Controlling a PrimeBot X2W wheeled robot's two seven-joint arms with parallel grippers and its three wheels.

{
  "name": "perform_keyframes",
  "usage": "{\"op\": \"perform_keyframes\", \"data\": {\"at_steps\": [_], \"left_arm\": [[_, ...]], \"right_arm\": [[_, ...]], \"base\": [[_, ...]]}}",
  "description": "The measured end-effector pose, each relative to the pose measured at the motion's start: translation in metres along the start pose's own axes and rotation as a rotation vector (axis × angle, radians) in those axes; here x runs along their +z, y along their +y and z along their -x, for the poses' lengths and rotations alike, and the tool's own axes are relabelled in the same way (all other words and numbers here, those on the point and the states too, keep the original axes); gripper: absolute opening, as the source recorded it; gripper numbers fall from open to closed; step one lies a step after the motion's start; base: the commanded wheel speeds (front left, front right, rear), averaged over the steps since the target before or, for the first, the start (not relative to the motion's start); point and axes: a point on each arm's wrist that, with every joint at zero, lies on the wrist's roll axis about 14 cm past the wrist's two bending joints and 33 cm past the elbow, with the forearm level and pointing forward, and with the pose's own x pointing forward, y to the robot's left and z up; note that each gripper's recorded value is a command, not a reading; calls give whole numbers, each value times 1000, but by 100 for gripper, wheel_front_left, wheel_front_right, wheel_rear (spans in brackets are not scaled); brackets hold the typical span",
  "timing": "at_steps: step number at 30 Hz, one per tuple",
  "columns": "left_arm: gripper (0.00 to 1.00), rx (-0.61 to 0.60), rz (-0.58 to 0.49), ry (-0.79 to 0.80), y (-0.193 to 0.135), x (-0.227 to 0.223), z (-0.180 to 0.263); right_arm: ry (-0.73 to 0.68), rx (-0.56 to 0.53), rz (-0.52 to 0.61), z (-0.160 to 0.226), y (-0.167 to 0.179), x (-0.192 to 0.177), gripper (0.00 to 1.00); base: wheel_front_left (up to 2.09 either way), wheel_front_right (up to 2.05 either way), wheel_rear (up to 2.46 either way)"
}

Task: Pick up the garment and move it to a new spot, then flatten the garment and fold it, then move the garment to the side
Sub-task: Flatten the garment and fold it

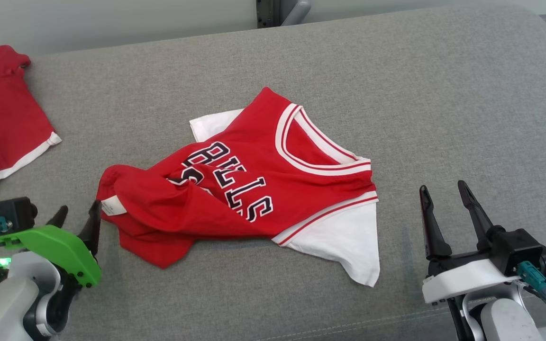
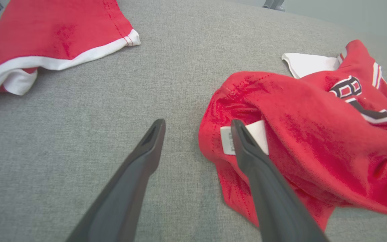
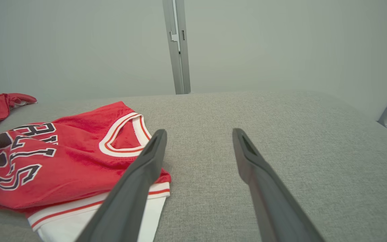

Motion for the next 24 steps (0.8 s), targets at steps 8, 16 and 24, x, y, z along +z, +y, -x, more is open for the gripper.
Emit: {"op": "perform_keyframes", "data": {"at_steps": [8, 16, 24], "left_arm": [[100, -108, 202, 38, -25, -34, 6], [100, -180, 158, 32, -27, -34, -10], [100, -196, 132, 48, -23, -35, -21]], "right_arm": [[20, 30, -5, -4, 10, -8, 100], [33, 18, 7, -4, 5, -12, 100], [42, -11, 21, 1, -5, -13, 100]], "base": [[0, 0, 0], [0, 0, 0], [0, 0, 0]]}}
